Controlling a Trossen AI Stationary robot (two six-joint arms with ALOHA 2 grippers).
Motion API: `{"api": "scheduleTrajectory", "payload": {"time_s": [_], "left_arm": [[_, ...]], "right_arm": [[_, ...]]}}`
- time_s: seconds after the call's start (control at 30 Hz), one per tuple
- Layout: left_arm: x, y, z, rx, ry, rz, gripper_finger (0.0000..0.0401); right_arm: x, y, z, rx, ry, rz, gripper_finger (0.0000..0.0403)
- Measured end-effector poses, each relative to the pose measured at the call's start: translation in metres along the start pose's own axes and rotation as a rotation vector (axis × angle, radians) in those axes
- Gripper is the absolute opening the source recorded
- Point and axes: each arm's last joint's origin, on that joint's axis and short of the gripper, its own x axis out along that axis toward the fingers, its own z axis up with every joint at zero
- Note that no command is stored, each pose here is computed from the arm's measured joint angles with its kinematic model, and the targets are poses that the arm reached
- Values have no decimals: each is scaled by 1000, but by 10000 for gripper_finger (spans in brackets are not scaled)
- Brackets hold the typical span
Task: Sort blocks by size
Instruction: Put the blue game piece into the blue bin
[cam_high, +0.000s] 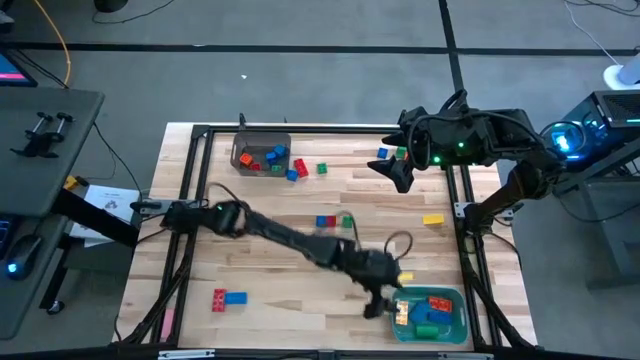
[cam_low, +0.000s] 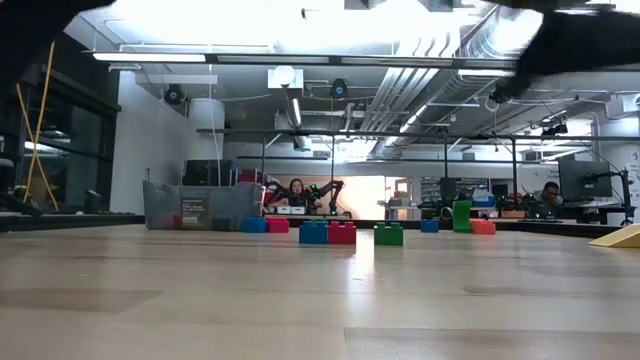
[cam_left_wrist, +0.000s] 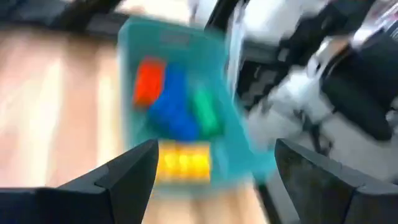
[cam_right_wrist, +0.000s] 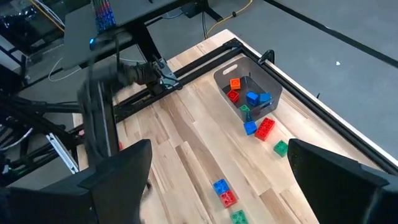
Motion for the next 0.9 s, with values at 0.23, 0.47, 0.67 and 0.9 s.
{"api": "scheduleTrajectory", "payload": {"time_s": [0.23, 0.47, 0.67, 0.9], "left_arm": [[-68, -9, -20, 90, 450, 227, 309], [-122, -60, -116, 19, 440, 267, 309], [-207, -94, -198, -55, 599, 374, 309], [-247, -106, -227, 73, 825, 348, 309]], "right_arm": [[0, 0, -1, -33, 6, -4, 371], [0, -2, -3, -46, 33, -18, 371], [0, -2, -4, -87, 42, -22, 371], [9, 2, -4, -43, 51, -24, 371]]}}
